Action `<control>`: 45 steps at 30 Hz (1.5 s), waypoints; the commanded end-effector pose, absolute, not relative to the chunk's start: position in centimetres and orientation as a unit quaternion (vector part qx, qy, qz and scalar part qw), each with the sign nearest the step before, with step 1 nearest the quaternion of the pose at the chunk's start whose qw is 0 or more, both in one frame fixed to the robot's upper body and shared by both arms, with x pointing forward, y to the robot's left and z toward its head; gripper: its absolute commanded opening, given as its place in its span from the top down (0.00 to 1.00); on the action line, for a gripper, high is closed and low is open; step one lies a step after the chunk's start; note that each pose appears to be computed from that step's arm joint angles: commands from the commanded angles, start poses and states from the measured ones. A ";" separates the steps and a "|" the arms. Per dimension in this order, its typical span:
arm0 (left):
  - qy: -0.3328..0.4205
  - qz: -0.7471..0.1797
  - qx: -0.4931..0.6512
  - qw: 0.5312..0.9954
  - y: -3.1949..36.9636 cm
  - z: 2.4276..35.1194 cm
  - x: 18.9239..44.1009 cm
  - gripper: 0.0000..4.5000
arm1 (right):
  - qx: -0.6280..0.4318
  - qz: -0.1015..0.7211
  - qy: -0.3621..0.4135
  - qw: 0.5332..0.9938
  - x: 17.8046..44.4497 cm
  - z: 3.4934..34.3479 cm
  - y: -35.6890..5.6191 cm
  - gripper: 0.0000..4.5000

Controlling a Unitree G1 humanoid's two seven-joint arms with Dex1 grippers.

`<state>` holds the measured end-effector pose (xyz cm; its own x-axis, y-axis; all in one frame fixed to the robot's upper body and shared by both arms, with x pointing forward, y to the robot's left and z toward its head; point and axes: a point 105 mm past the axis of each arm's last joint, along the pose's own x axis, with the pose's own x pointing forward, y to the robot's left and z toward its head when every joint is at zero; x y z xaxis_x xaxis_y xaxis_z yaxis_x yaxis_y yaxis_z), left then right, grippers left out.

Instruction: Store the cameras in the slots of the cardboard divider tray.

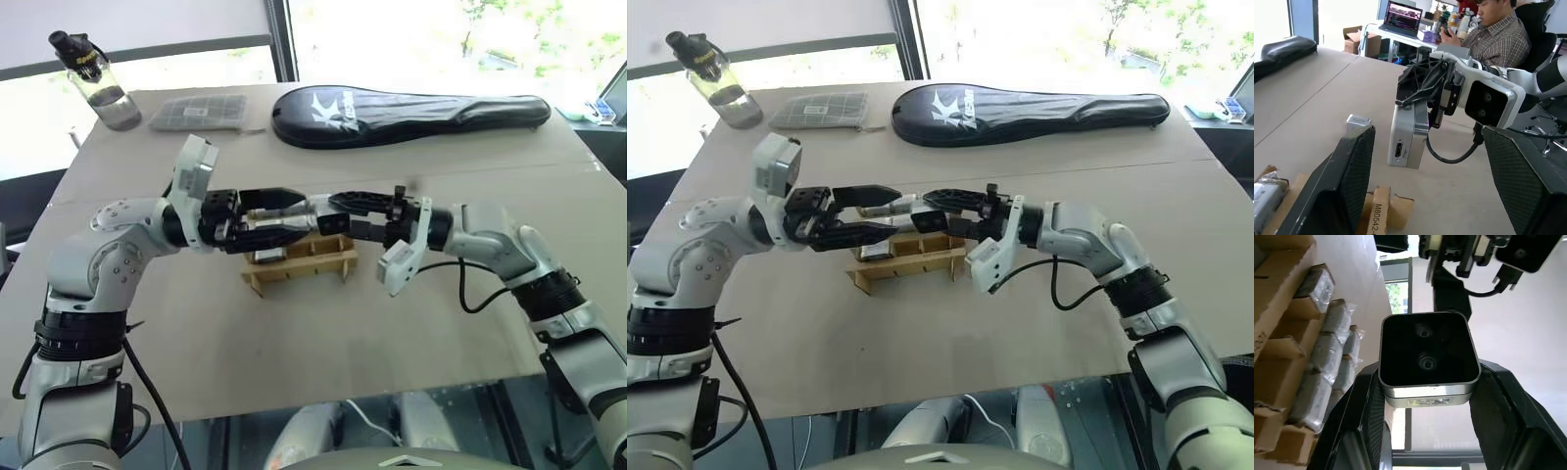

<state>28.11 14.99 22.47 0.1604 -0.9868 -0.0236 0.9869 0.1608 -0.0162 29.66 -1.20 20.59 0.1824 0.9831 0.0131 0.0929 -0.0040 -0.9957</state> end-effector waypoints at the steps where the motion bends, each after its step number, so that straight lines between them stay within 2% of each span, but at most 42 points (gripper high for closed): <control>1: 0.001 -0.653 0.012 0.757 14.7 23.2 27.9 0.20 | -0.556 0.411 -0.513 0.508 28.8 22.4 -0.5 0.58; 14: -0.003 -0.655 0.004 0.756 14.3 23.4 28.1 0.20 | -0.544 0.420 -0.524 0.503 28.2 22.5 0.6 0.58; 17: -0.004 -0.653 0.004 0.757 14.3 23.5 28.2 0.40 | -0.543 0.417 -0.528 0.502 28.1 22.7 0.8 0.58; 21: 0.004 -0.653 0.003 0.757 14.4 23.2 28.2 0.82 | -0.544 0.412 -0.532 0.502 28.1 23.0 0.9 0.58; 32: 0.012 -0.654 0.015 0.756 14.4 22.9 28.2 0.84 | -0.548 0.409 -0.527 0.505 28.1 23.0 0.8 0.58; 37: 0.002 -0.651 0.023 0.759 14.3 23.0 28.6 0.84 | -0.537 0.403 -0.533 0.515 27.9 23.3 0.6 0.02; 42: -0.022 -0.646 0.036 0.762 14.4 23.2 29.2 0.84 | -0.524 0.399 -0.525 0.540 28.1 23.2 -0.1 0.01; 44: -0.035 -0.636 0.046 0.770 14.7 23.1 29.7 0.84 | -0.490 0.409 -0.503 0.583 28.2 23.0 -1.0 0.01; 45: -0.040 -0.632 0.049 0.772 14.9 23.0 29.9 0.84 | -0.459 0.414 -0.480 0.622 28.4 22.8 -1.8 0.01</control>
<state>29.74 14.47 22.23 0.1850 -0.9826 -0.0134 0.9805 0.1836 0.0698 28.49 -0.77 21.04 0.1811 0.9745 0.1322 -0.0361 0.1409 -0.9894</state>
